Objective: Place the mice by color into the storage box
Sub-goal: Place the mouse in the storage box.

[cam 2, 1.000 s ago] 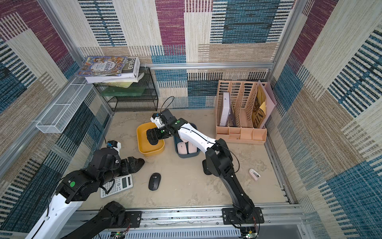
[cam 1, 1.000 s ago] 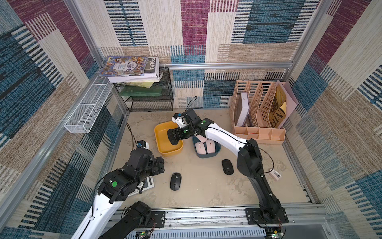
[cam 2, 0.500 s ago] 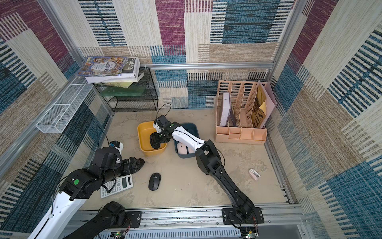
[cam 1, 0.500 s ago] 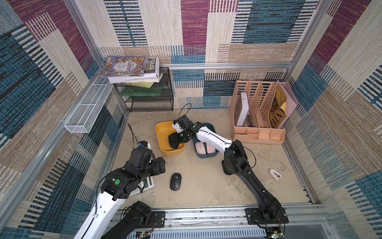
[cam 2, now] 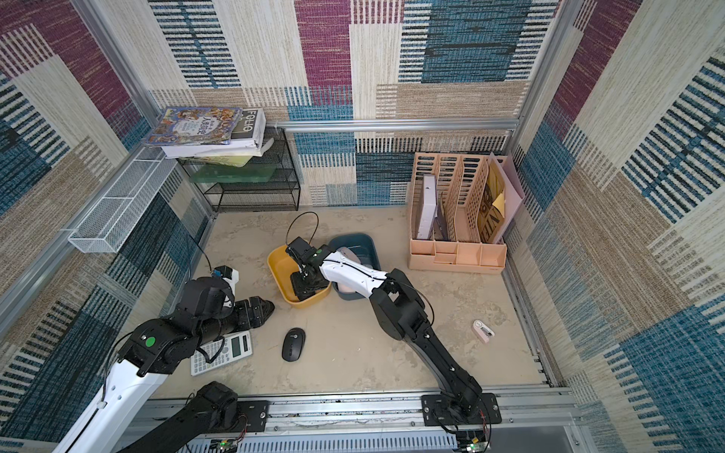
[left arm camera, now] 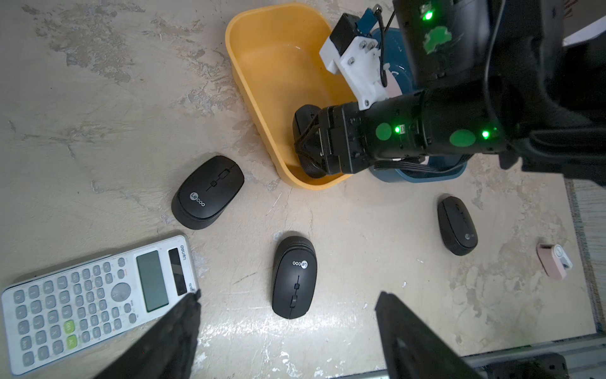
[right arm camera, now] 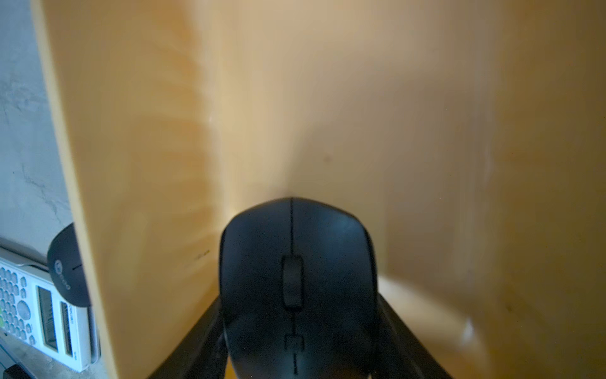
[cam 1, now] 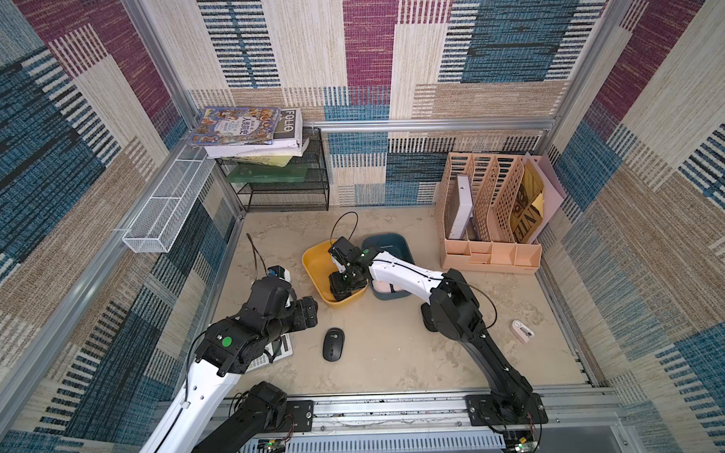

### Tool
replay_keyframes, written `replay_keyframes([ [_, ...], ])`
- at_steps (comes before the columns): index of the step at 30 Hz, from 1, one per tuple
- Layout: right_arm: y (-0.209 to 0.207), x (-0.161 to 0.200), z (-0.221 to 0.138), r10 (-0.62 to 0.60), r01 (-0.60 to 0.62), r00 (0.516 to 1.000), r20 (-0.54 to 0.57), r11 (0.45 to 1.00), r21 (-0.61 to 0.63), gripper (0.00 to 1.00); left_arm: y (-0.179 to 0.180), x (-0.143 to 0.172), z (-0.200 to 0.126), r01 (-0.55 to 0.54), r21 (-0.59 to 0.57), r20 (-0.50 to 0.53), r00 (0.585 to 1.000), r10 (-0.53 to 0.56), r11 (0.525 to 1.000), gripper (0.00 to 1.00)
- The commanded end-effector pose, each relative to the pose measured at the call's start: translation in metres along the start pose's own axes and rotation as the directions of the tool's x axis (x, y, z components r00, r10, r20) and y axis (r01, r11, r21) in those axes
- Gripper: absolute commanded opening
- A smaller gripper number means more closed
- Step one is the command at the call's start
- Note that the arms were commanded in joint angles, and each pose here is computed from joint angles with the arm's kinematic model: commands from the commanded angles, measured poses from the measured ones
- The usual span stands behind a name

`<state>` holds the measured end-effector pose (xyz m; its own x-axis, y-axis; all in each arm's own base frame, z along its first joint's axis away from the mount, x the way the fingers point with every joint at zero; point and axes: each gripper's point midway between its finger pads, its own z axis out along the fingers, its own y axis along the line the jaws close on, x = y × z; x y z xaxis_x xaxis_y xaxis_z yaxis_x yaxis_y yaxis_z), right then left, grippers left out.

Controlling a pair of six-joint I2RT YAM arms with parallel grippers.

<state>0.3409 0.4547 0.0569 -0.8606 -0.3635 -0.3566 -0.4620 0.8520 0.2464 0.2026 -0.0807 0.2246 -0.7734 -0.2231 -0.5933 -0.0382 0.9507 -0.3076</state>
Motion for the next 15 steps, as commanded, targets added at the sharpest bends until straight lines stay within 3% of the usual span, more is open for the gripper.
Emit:
replay_keyframes([
  [1, -0.010, -0.006, -0.007, 0.013, -0.014, 0.999, 0.036, 0.999, 0.052, 0.53, -0.004, 0.001, 0.001, 0.005, 0.025, -0.002, 1.000, -0.005, 1.000, 0.88],
  [5, -0.014, -0.004, -0.001, -0.018, 0.017, 1.000, 0.008, 0.997, 0.079, 0.55, -0.003, 0.005, 0.002, 0.007, 0.031, -0.010, 1.000, -0.007, 1.000, 0.88],
  [15, 0.021, 0.003, 0.016, -0.082, 0.080, 0.996, -0.019, 0.993, -0.086, 0.56, 0.000, 0.009, 0.005, 0.002, 0.018, -0.017, 1.000, -0.002, 1.000, 0.88],
])
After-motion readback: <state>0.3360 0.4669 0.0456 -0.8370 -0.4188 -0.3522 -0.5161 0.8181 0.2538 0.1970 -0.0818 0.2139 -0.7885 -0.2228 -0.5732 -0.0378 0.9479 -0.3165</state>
